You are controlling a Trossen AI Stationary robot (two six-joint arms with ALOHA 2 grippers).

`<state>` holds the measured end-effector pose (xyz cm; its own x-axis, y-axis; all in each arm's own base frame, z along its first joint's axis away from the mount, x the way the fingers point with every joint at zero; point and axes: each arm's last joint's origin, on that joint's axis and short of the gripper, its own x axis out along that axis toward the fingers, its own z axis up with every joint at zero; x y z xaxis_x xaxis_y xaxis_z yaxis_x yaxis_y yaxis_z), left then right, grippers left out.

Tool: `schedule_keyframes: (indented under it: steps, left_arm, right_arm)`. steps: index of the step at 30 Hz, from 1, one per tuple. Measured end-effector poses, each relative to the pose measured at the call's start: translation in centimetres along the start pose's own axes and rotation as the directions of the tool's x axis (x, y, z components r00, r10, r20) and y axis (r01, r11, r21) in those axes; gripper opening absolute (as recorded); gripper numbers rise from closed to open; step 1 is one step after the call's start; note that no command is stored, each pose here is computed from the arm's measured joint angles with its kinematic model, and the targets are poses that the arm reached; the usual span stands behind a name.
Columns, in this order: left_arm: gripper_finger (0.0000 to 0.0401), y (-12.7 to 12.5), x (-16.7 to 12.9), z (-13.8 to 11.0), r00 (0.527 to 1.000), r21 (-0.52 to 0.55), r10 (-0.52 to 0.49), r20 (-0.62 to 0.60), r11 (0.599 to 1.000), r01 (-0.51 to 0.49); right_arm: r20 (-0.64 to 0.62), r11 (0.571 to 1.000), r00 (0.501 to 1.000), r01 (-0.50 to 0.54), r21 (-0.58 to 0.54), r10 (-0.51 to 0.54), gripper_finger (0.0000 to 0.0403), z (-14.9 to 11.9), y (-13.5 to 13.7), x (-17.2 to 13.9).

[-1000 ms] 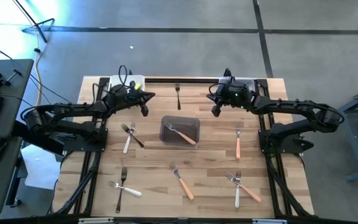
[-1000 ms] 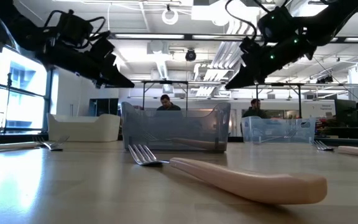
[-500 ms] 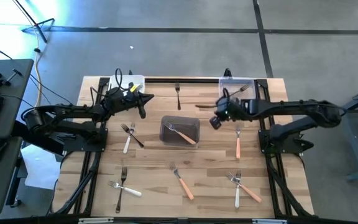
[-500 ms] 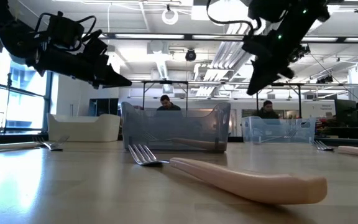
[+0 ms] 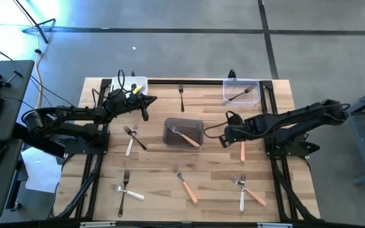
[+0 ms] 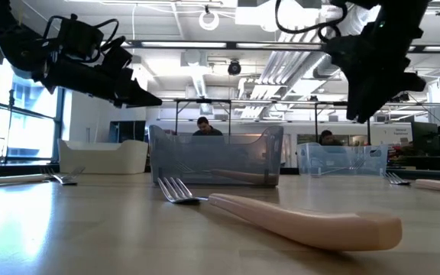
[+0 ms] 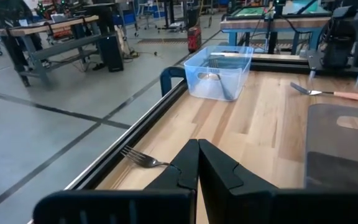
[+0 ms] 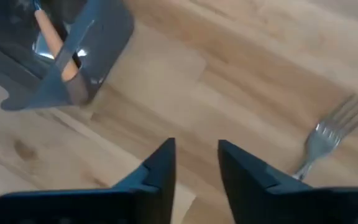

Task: Sort silverware by color (type)
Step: Put the top orange fork into the black bin

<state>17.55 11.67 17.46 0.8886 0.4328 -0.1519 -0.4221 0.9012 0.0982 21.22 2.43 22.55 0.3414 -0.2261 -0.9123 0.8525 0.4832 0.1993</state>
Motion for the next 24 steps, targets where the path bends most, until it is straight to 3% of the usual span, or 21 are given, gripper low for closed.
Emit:
schedule_keyframes:
  steps: [2, 6, 12, 17, 24]
  left_arm:
    - [0.0000, 0.0, 0.0, 0.0, 1.000, 0.002, 0.000, 0.003, 1.000, 0.000]
    - [0.0000, 0.0, 0.0, 0.2, 1.000, -0.006, 0.000, 0.020, 1.000, 0.000]
    - [0.0000, -0.1, 0.0, 0.2, 0.999, -0.020, -0.031, 0.021, 0.999, 0.031]
    - [0.0000, -0.1, 0.0, 0.2, 0.999, -0.021, -0.046, 0.023, 0.999, 0.046]
    - [0.0000, -0.1, 0.0, 0.1, 0.999, -0.022, -0.047, 0.018, 0.999, 0.047]
  right_arm:
    - [-0.030, 0.998, 0.999, 0.028, 0.057, -0.026, 0.0133, -0.7, -0.2, -0.2]
    - [-0.159, 0.958, 0.974, 0.191, 0.216, -0.158, 0.0171, -2.1, -1.5, 0.4]
    - [-0.277, 0.873, 0.929, 0.335, 0.354, -0.244, 0.0188, -3.0, -3.8, 3.5]
    - [-0.262, 0.840, 0.928, 0.355, 0.409, -0.265, 0.0188, -2.5, -5.6, 5.4]
    - [-0.207, 0.838, 0.945, 0.321, 0.441, -0.253, 0.0181, -1.9, -7.4, 7.4]
